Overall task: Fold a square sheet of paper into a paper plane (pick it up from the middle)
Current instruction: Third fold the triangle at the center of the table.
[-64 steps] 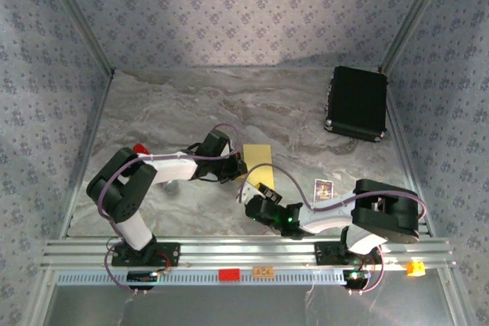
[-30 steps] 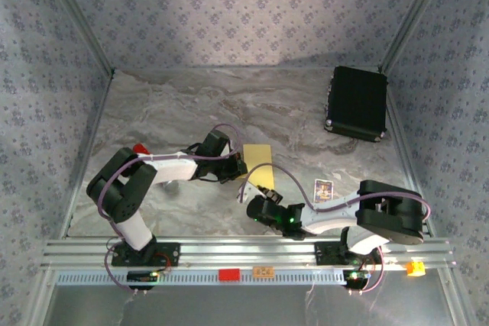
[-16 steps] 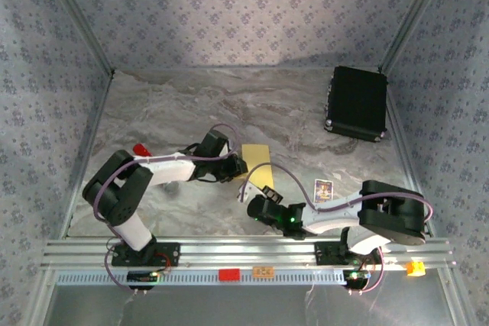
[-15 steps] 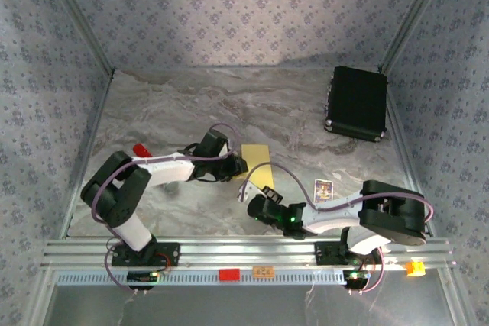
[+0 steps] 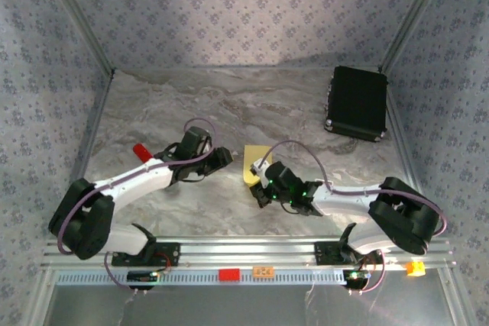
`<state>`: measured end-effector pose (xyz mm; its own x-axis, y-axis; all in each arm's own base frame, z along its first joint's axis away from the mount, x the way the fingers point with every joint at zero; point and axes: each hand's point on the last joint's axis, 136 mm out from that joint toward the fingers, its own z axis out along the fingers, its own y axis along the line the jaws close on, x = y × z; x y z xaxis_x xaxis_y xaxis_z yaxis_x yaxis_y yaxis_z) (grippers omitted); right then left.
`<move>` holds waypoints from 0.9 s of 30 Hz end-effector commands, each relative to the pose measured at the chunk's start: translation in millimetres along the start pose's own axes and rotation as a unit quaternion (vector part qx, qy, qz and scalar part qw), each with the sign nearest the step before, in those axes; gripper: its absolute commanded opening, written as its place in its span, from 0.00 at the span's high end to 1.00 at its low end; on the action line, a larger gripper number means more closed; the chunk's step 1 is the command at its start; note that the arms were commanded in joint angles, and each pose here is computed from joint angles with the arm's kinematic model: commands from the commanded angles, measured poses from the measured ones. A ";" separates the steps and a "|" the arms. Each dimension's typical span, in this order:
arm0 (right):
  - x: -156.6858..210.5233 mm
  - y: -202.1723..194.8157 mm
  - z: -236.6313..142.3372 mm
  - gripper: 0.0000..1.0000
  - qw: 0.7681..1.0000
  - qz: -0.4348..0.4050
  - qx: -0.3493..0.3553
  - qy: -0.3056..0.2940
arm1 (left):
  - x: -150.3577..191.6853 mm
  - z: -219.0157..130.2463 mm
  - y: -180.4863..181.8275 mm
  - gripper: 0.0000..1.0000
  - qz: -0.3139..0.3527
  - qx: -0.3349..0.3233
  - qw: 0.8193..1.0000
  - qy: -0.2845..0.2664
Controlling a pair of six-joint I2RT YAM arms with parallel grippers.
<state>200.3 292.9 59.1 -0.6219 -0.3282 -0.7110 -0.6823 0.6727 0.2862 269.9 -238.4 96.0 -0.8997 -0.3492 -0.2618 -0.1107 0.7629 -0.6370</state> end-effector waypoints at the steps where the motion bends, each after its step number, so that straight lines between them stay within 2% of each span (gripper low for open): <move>1: -7.8 25.4 -8.8 0.96 0.994 0.061 -0.093 0.013 | -0.5 -3.2 16.5 0.51 0.001 -0.027 1.000 -0.008; 8: -9.4 20.7 -16.1 0.96 0.986 0.104 -0.130 0.014 | 0.5 -0.1 8.0 0.52 0.002 -0.004 1.000 -0.001; 19: 1.7 30.7 -21.6 0.96 0.978 0.102 -0.179 0.030 | -1.8 6.4 -22.6 0.68 0.031 0.049 0.998 0.017; 27: 11.3 29.7 -16.4 0.96 0.976 0.104 -0.182 0.053 | 10.1 31.5 -47.7 0.75 0.078 0.069 0.991 0.077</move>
<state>170.3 299.2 74.6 -0.7796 -0.2722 -0.5640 -0.6193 0.4689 0.6298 279.2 -276.0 91.5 -0.9469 -0.2176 -0.2365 -0.0016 0.7391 -0.6735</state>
